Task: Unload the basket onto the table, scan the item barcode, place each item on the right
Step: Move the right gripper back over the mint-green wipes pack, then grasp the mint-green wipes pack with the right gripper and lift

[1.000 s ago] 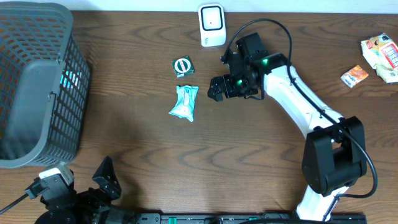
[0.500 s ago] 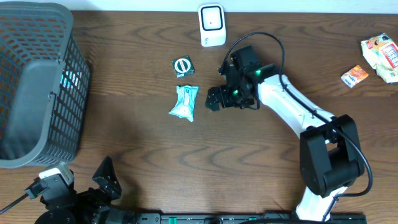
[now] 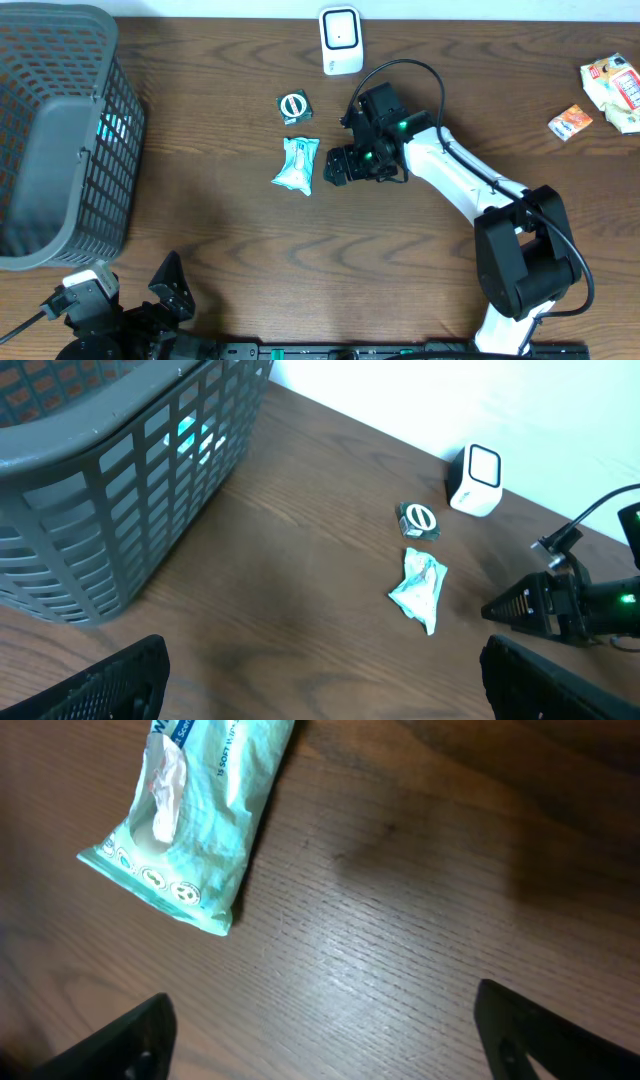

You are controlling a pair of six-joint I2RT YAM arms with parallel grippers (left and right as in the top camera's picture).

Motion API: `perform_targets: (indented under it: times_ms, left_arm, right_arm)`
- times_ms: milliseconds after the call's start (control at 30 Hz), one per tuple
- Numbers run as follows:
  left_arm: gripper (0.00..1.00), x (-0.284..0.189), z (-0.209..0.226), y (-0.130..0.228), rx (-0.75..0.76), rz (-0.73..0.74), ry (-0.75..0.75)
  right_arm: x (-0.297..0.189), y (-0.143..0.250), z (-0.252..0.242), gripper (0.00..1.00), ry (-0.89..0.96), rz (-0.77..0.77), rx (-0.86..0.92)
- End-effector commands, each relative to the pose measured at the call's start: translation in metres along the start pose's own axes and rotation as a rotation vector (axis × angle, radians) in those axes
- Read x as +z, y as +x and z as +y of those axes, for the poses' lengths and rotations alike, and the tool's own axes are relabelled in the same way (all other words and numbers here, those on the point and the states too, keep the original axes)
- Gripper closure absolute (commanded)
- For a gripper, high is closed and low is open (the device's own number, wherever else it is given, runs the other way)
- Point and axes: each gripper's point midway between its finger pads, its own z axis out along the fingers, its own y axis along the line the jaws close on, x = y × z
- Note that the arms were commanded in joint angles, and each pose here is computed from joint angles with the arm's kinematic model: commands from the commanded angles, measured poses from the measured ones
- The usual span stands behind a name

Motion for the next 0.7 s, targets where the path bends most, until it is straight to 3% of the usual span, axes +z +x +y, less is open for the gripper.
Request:
perform_targets:
  times_ms: [0, 533, 667]
  left_arm:
    - [0.02, 0.0008, 0.0033, -0.0005, -0.01, -0.008, -0.019]
    - [0.02, 0.0008, 0.0034, -0.0006, -0.01, -0.008, -0.019]
    - [0.02, 0.0008, 0.0033, -0.0005, -0.01, -0.008, -0.019]
  right_arm:
    - [0.0045, 0.0017, -0.0084, 0.14, 0.058, -0.002, 0.049]
    - [0.0071, 0.0, -0.0145, 0.14, 0.084, -0.024, 0.122]
    - [0.0071, -0.0015, -0.0136, 0.1, 0.079, -0.029, 0.126]
